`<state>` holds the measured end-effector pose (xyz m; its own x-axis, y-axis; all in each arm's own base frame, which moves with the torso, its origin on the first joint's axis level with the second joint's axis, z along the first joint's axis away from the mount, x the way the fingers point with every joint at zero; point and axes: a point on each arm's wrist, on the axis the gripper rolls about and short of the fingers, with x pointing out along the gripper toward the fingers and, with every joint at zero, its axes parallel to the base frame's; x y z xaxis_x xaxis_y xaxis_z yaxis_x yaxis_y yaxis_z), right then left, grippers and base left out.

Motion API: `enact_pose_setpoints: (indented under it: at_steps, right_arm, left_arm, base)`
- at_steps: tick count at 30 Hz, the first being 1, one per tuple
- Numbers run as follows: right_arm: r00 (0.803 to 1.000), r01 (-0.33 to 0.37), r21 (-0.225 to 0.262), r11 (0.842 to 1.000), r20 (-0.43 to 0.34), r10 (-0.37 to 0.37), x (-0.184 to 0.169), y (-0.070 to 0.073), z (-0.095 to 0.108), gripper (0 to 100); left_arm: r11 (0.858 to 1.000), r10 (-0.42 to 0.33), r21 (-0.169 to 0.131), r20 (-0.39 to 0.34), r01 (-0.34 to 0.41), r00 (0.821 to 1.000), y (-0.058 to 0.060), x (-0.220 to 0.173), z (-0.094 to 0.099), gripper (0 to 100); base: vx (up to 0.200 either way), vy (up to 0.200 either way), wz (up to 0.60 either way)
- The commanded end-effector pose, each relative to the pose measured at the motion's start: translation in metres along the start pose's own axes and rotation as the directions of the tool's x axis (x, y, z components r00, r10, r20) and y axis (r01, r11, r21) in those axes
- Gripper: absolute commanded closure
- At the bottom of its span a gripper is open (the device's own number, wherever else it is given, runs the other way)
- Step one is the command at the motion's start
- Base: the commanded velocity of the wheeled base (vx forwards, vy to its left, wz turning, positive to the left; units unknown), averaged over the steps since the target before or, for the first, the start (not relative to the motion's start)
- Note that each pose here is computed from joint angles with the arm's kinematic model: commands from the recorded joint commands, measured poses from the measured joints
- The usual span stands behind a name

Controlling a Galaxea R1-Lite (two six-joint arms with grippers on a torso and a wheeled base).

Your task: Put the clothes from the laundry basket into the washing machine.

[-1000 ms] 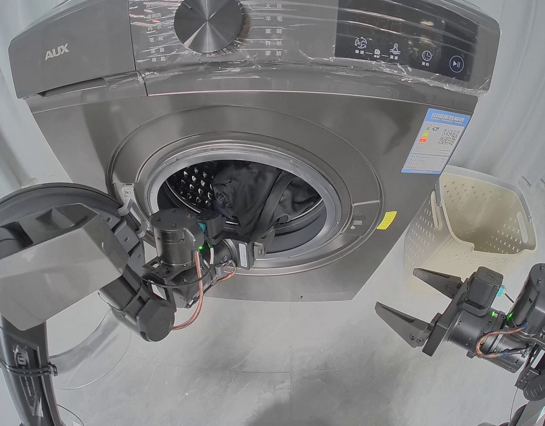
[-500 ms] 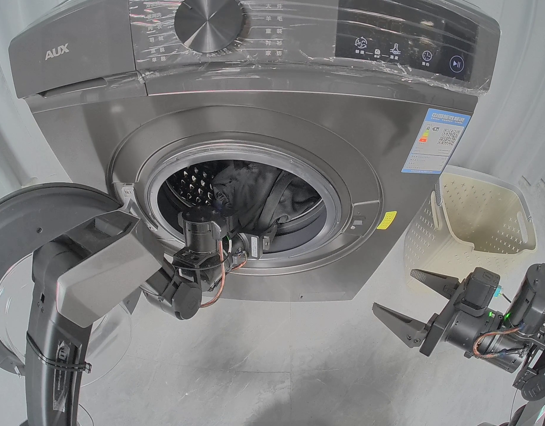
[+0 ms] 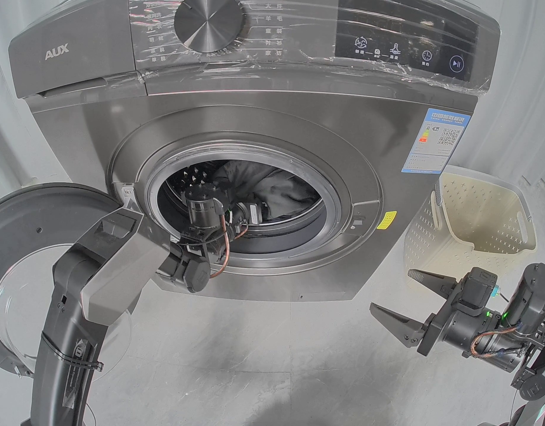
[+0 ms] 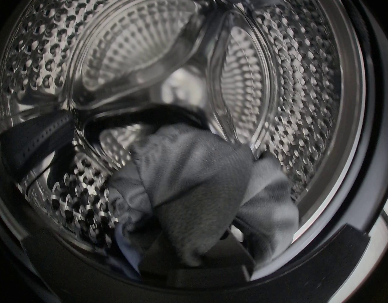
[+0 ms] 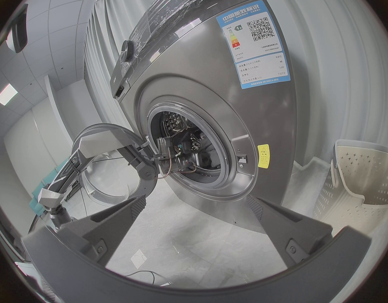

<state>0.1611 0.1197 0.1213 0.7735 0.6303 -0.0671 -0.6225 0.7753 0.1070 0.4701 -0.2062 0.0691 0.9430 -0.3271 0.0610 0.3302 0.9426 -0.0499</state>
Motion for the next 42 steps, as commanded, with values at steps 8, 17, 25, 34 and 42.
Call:
enact_pose_setpoints:
  at_steps: [8, 17, 25, 34, 42]
  right_arm:
    - [1.0, -0.007, 0.0, 1.0, -0.009, 0.007, 0.001, 0.001, -0.002, 0]
    - [1.0, -0.009, 0.002, 1.0, -0.006, 0.009, 0.001, 0.001, -0.001, 0]
    - [1.0, -0.01, 0.001, 1.0, -0.001, 0.01, 0.002, 0.001, 0.0, 0]
    - [1.0, -0.008, 0.003, 1.0, 0.0, 0.008, 0.002, 0.001, 0.0, 0]
    - [1.0, -0.007, 0.003, 1.0, 0.001, 0.007, 0.002, 0.001, 0.0, 0]
  left_arm:
    - [0.993, 0.119, -0.032, 0.136, -0.115, 0.984, 0.03, 0.03, 0.016, 100]
    - [0.994, 0.106, -0.033, 0.063, -0.104, 0.992, 0.018, 0.017, 0.016, 0]
    - [0.995, 0.099, -0.026, 0.006, -0.099, 0.995, 0.015, 0.002, 0.017, 0]
    - [1.0, -0.004, -0.02, -0.107, 0.002, 0.994, -0.016, -0.068, 0.05, 0]
    - [0.987, -0.16, -0.028, -0.158, 0.157, 0.974, -0.051, -0.154, 0.082, 0]
  base:
    - [0.0, 0.0, 0.0]
    - [0.0, 0.0, 0.0]
    - [0.0, 0.0, 0.0]
    - [0.0, 0.0, 0.0]
    - [0.0, 0.0, 0.0]
